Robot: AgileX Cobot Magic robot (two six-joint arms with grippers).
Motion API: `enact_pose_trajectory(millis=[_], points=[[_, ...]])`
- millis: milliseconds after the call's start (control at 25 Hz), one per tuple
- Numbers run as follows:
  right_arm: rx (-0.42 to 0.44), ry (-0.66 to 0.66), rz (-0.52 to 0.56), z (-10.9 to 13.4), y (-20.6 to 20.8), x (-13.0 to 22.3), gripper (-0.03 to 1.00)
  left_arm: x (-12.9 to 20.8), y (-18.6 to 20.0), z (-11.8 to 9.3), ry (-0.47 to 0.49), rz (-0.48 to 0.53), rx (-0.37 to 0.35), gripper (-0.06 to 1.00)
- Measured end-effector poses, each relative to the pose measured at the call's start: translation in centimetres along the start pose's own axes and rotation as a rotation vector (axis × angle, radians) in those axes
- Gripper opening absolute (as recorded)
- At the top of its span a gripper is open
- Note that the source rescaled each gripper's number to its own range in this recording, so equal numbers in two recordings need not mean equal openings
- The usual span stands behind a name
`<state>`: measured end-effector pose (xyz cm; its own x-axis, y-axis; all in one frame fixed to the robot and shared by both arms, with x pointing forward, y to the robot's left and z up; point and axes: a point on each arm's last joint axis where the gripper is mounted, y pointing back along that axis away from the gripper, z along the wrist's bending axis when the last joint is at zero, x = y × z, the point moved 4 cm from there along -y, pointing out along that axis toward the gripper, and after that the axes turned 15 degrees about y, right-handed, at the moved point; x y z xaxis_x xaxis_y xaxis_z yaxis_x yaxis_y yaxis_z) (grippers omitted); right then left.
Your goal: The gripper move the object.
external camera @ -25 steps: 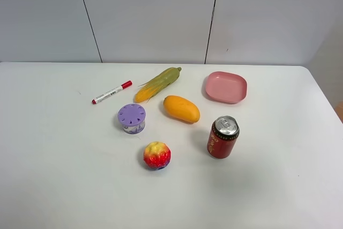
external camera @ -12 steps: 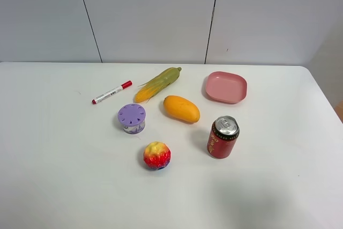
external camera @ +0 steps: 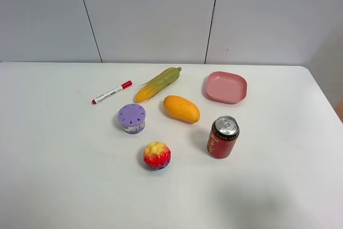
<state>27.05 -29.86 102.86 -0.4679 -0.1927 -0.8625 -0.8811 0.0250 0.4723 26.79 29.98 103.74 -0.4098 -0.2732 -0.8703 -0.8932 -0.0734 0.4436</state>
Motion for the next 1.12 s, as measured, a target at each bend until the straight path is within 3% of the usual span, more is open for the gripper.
enact_pose_trajectory(millis=[1120], points=[[-0.013,0.007,-0.003,-0.04,0.0,0.01,0.91,0.0,0.0,0.0,0.0,0.0,0.0,1.0]])
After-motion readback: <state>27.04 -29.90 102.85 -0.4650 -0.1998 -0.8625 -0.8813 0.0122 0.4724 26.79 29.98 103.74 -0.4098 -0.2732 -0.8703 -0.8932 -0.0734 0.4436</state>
